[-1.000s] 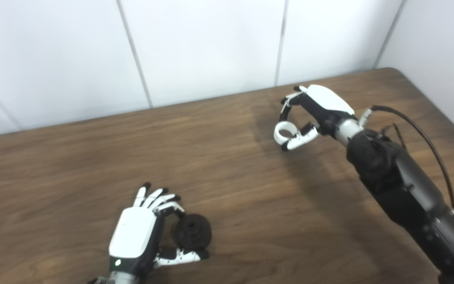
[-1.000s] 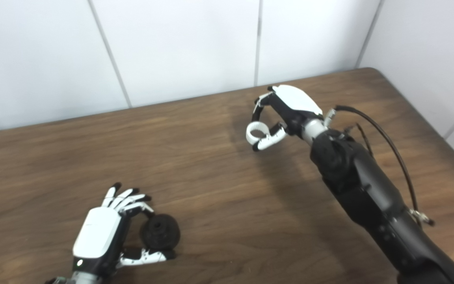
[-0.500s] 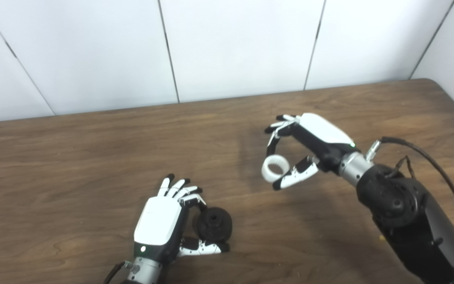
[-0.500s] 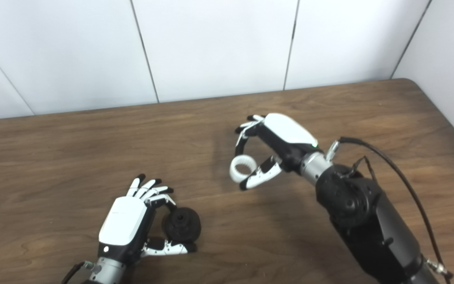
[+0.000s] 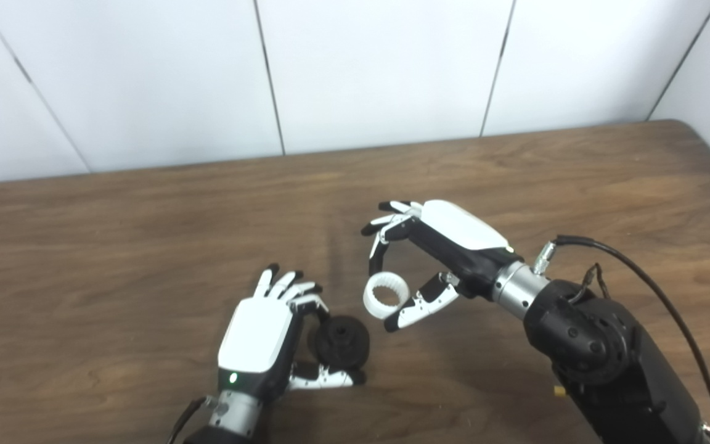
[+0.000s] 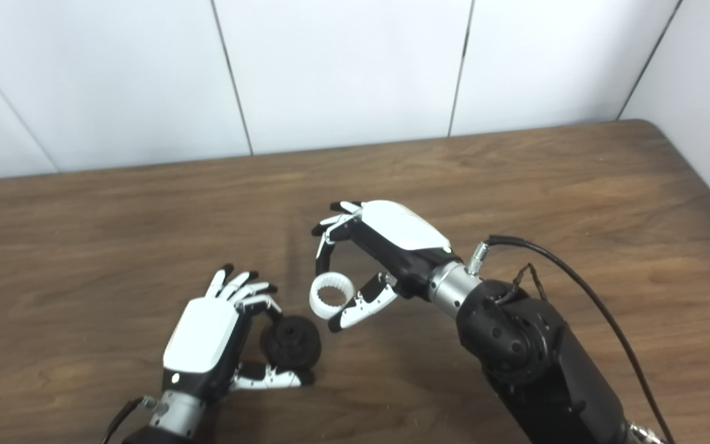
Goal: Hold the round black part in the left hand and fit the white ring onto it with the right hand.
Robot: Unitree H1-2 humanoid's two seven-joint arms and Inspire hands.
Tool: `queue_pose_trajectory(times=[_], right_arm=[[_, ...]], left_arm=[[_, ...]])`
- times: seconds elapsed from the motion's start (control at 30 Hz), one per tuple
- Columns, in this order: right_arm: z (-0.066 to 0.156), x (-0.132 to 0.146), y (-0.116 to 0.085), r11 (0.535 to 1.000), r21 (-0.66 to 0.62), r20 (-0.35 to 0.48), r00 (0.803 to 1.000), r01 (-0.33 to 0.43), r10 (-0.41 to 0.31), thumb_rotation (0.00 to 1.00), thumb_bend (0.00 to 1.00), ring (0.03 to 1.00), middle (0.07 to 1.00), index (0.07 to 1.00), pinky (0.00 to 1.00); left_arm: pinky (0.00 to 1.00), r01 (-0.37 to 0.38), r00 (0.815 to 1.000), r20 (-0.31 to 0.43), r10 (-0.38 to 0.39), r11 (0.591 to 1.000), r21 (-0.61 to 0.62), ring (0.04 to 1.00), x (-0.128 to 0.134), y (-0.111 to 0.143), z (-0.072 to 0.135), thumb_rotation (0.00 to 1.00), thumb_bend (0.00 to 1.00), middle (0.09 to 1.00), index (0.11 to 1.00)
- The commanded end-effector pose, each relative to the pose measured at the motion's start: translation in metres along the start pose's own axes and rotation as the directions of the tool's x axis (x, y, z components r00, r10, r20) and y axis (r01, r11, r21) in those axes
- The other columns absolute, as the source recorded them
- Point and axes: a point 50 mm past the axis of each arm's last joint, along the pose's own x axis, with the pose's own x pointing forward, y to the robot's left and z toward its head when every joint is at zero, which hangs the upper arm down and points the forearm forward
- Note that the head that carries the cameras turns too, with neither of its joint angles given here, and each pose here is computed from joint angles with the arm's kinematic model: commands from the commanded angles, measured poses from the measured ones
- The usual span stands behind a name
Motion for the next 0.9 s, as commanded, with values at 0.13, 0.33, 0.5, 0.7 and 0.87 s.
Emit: queue_pose_trajectory(times=[0.13, 0.33, 0.5, 0.7, 0.87], right_arm=[[0.016, 0.005, 0.0, 0.999, -0.041, 0.071, 0.997, 0.018, -0.015, 0.14, 0.53, 0.969, 0.828, 0.481, 1.0], [0.02, 0.012, 0.01, 0.999, -0.045, 0.089, 0.996, 0.006, -0.002, 0.14, 0.53, 0.97, 0.82, 0.481, 1.0], [0.018, 0.014, 0.015, 0.997, -0.083, 0.102, 0.995, 0.009, -0.001, 0.14, 0.53, 0.969, 0.817, 0.48, 1.0], [0.015, 0.015, 0.021, 0.996, -0.091, 0.106, 0.994, 0.009, 0.0, 0.13, 0.53, 0.967, 0.817, 0.481, 1.0], [0.011, 0.017, 0.023, 0.996, -0.089, 0.1, 0.995, 0.009, 0.0, 0.13, 0.53, 0.97, 0.82, 0.481, 1.0]], left_arm=[[1.0, 0.066, 0.998, 0.008, -0.066, 0.998, 0.019, 0.898, 0.001, -0.006, 0.007, 0.06, 0.52, 0.784, 0.485], [1.0, 0.063, 0.998, 0.006, -0.063, 0.998, 0.023, 0.9, 0.002, -0.007, 0.011, 0.06, 0.52, 0.785, 0.484], [1.0, 0.061, 0.998, 0.008, -0.061, 0.998, 0.012, 0.895, 0.003, -0.006, 0.014, 0.06, 0.52, 0.783, 0.484], [1.0, 0.065, 0.998, 0.0, -0.065, 0.998, 0.009, 0.896, 0.004, -0.005, 0.017, 0.06, 0.52, 0.784, 0.485], [1.0, 0.062, 0.998, 0.005, -0.062, 0.998, 0.016, 0.889, 0.004, -0.006, 0.02, 0.06, 0.52, 0.78, 0.485]])
